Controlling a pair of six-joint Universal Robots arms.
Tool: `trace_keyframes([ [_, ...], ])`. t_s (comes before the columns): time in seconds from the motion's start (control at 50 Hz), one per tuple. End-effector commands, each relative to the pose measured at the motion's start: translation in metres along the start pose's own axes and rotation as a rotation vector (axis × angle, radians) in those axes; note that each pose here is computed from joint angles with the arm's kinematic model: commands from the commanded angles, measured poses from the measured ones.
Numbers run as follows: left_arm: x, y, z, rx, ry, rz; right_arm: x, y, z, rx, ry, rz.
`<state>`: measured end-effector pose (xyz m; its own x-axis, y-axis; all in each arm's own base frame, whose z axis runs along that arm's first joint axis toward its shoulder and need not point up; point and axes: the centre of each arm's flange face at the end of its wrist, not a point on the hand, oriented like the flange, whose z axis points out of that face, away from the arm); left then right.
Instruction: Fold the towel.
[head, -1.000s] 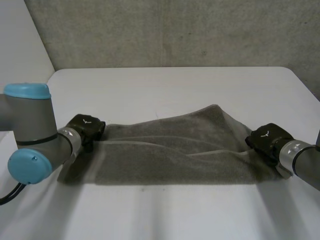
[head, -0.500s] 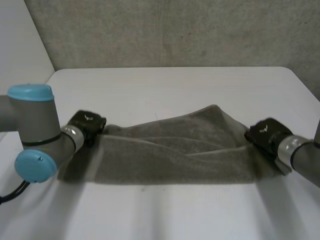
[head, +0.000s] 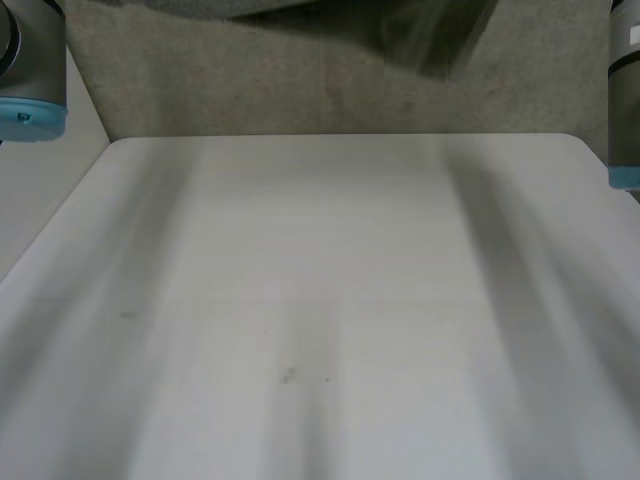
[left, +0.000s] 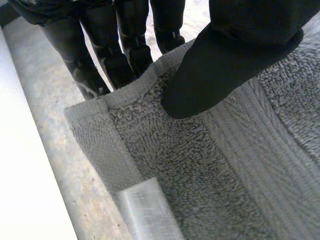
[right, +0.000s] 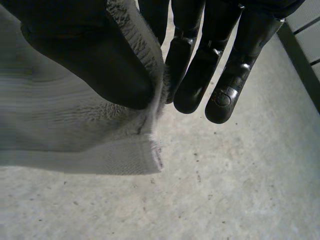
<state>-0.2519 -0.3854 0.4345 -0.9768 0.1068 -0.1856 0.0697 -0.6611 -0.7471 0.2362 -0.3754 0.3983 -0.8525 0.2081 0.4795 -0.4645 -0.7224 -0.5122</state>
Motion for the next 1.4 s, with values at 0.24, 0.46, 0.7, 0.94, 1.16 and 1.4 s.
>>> trace_keyframes([
  [0.24, 0.057, 0.188, -0.179, -0.717, 0.332, 0.009, -0.109, 0.074, -0.171, -0.523, -0.646, 0.121],
  [0.46, 0.047, 0.203, -0.235, -0.860, 0.450, 0.210, -0.111, 0.079, -0.227, -0.746, -0.866, 0.090],
  [0.7, 0.043, 0.159, -0.230, -0.787, 0.459, 0.247, -0.094, 0.057, -0.223, -0.726, -0.848, 0.100],
  [0.94, 0.062, 0.149, -0.246, -0.780, 0.511, 0.232, -0.087, 0.067, -0.227, -0.767, -0.836, 0.094],
  [1.16, 0.070, 0.151, -0.250, -0.783, 0.533, 0.223, -0.083, 0.073, -0.226, -0.781, -0.821, 0.090],
  [1.4, 0.078, 0.147, -0.261, -0.791, 0.568, 0.222, -0.083, 0.074, -0.226, -0.782, -0.820, 0.088],
])
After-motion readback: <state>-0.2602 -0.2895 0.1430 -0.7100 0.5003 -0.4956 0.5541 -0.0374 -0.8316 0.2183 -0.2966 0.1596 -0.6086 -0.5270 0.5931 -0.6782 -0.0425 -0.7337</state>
